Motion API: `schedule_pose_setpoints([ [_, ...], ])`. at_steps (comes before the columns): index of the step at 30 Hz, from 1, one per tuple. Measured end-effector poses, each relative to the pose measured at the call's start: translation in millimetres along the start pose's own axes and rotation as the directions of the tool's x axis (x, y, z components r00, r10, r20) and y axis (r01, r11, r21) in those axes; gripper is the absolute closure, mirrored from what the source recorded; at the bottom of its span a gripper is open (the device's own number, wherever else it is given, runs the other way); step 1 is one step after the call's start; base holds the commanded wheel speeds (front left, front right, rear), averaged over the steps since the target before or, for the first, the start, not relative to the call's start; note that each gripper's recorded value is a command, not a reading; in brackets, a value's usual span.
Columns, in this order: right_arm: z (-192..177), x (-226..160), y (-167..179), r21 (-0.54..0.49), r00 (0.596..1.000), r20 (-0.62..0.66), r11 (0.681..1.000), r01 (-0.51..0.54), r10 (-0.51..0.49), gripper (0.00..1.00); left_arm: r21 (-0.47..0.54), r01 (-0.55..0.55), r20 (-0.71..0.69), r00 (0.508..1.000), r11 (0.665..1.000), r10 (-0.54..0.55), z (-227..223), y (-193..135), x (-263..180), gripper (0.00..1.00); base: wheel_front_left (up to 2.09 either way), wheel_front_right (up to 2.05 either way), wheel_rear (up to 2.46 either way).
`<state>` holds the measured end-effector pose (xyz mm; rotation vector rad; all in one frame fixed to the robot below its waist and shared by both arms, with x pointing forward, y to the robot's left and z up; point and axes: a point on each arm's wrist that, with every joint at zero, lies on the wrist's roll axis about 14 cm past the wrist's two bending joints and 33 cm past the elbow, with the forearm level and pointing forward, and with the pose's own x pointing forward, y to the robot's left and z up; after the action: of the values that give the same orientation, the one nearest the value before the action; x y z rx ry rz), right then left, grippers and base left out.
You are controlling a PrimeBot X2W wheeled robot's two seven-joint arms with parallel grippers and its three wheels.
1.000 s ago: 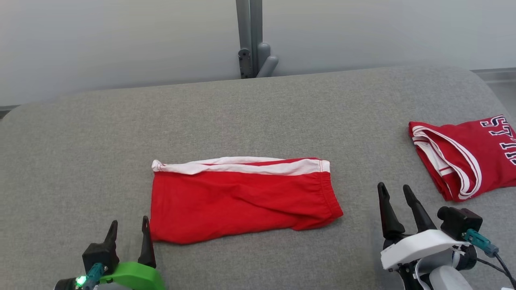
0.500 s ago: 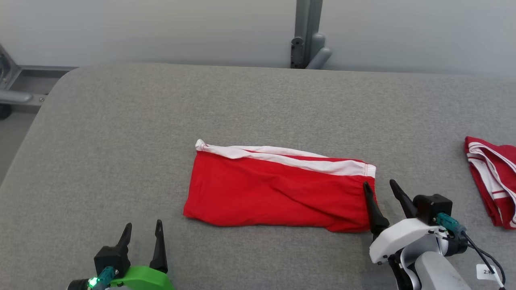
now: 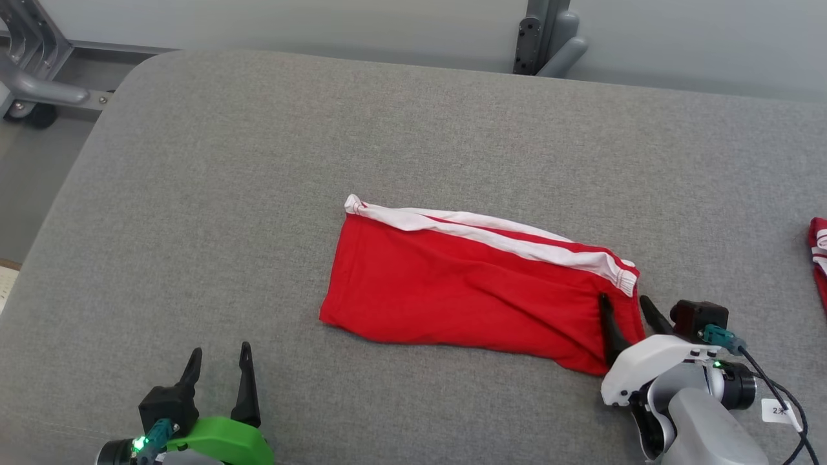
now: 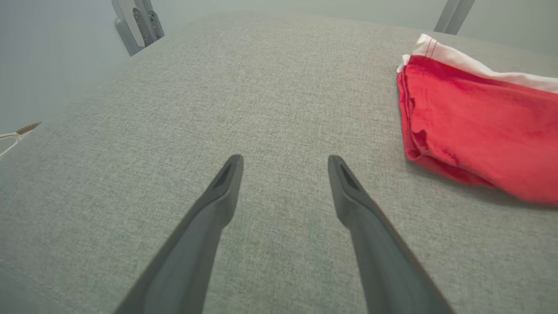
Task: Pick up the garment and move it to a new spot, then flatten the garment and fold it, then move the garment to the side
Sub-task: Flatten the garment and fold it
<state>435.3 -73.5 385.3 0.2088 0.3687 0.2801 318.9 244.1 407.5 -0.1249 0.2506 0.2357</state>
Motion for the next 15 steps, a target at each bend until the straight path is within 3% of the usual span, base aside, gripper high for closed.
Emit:
schedule_pose_setpoints([
  [1,-1.3,1.9,1.9,0.019,1.000,-0.005,1.000,-0.004,0.004,0.00,0.000,-0.004,-0.002,1.000,1.000,0.004,-0.4,1.1,0.5,0.00,0.00,0.00,0.00],
  [2,-2.6,3.1,4.0,0.034,1.000,-0.007,0.999,-0.009,0.010,0.14,0.000,-0.004,-0.001,1.000,1.000,0.004,0.2,1.5,1.5,0.00,0.00,0.00,0.00],
  [4,-3.2,5.9,8.0,0.056,1.000,-0.009,0.998,-0.021,0.021,1.00,0.001,-0.003,0.000,1.000,1.000,0.003,1.1,0.9,3.6,0.00,0.00,0.00,0.00],
  [10,0.1,6.8,10.9,0.122,1.000,0.004,0.992,-0.018,0.018,1.00,0.003,0.009,-0.001,1.000,1.000,-0.009,0.8,-3.3,5.6,0.00,0.00,0.00,0.00],
  [15,14.5,1.8,-9.5,0.196,0.998,0.049,0.980,0.030,-0.040,1.00,0.001,0.024,0.007,1.000,1.000,-0.024,3.3,-9.2,7.8,0.00,0.00,0.00,0.00],
])
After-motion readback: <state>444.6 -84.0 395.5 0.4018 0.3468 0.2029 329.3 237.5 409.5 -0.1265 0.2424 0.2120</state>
